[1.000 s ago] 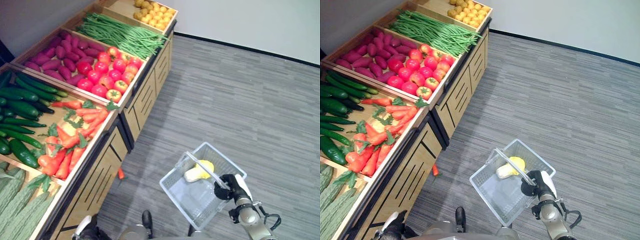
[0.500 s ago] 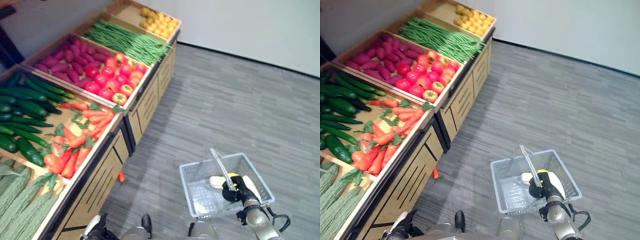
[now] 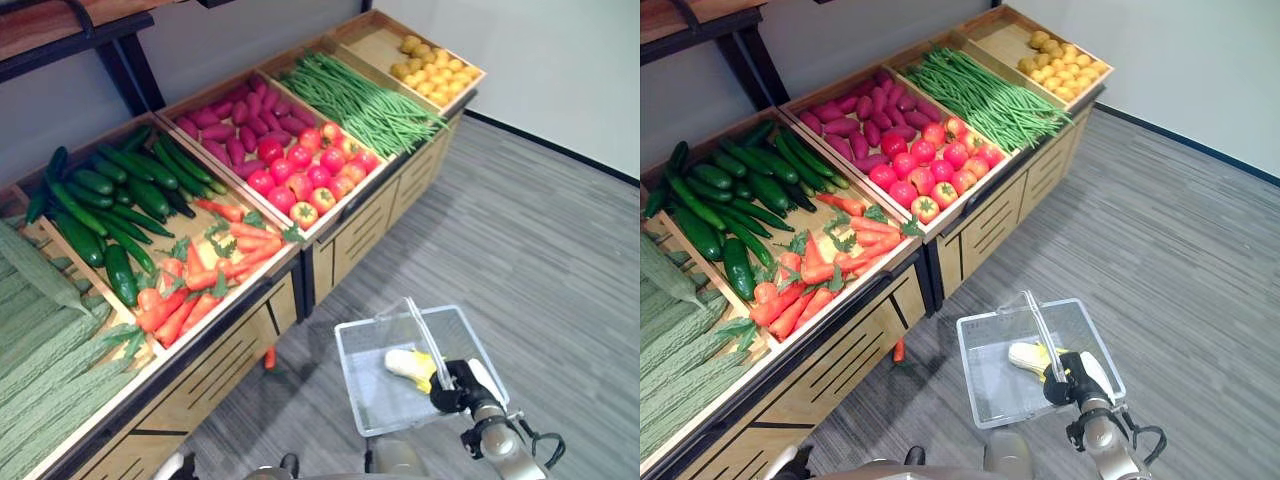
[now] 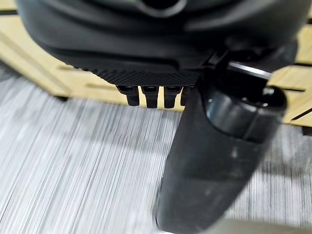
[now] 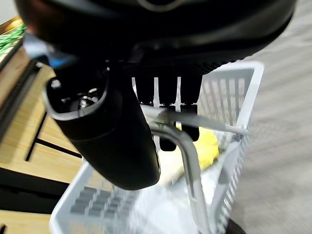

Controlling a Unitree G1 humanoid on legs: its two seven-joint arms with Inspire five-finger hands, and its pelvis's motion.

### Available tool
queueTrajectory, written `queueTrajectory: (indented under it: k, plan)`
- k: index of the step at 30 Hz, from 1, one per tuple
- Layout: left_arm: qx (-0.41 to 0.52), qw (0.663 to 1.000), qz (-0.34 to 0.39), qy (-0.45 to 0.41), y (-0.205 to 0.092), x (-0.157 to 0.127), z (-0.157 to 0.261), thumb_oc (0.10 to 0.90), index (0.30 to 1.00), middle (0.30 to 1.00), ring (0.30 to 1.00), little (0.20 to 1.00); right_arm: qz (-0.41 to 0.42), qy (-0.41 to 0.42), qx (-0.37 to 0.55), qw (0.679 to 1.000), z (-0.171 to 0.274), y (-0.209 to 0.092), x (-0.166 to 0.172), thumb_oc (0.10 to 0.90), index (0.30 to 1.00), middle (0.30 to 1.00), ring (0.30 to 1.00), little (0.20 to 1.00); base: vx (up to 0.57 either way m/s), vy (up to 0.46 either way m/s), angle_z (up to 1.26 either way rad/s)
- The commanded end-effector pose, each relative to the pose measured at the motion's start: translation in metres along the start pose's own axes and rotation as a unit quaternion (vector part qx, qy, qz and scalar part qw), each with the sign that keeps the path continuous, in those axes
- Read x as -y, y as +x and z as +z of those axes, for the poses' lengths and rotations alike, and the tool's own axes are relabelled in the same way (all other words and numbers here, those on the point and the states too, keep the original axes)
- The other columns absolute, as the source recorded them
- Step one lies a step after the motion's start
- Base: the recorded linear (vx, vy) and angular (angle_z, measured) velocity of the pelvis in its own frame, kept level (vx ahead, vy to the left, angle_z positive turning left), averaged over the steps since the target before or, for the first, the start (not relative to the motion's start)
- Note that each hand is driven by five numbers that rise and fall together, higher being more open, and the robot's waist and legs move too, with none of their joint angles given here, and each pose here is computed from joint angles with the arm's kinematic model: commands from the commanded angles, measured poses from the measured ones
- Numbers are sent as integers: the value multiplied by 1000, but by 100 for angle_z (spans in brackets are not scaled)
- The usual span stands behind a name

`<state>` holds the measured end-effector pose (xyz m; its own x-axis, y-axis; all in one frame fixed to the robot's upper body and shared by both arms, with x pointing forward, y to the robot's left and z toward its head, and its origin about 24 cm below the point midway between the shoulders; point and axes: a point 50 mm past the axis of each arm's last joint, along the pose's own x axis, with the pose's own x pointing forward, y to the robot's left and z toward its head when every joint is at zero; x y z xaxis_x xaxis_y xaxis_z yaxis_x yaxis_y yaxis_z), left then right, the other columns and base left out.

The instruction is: Get the vegetables into the basket

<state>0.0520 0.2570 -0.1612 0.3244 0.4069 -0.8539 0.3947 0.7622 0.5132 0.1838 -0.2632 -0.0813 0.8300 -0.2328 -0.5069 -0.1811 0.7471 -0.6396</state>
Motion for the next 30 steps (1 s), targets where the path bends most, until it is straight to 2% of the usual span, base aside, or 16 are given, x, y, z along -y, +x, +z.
queueTrajectory:
  k: [1, 6, 14, 21, 27, 30]
  plan:
    - [34, 998, 58, 5, 8, -35, 23, 900, 1000, 1000, 1000, 1000, -109, -5, 141, 984, 54, 11, 66, 400, 300, 300, 300, 300, 71, -226, 79]
    - [60, 997, 58, -2, 9, -35, 41, 900, 1000, 1000, 1000, 1000, -128, -4, 135, 983, 51, 11, 76, 400, 300, 300, 300, 300, 44, -135, 44]
    - [89, 994, 52, 26, 8, -33, 64, 900, 1000, 1000, 1000, 1000, -136, 5, 72, 988, 15, -2, 70, 400, 300, 300, 300, 300, 43, -63, 90]
    - [88, 994, 35, 52, 7, -23, 56, 900, 1000, 1000, 1000, 1000, -135, -7, 70, 988, 17, 1, 67, 400, 300, 300, 300, 300, 93, 138, 11]
    - [91, 994, 52, 11, 7, -31, 56, 900, 1000, 1000, 1000, 1000, -117, 37, 37, 992, 14, 10, 45, 400, 300, 300, 300, 300, 94, 235, 11]
    - [126, 990, 49, 52, 6, -32, 67, 900, 1000, 1000, 1000, 1000, -112, 13, 10, 994, 9, 18, 43, 400, 300, 300, 300, 300, 8, 170, 11]
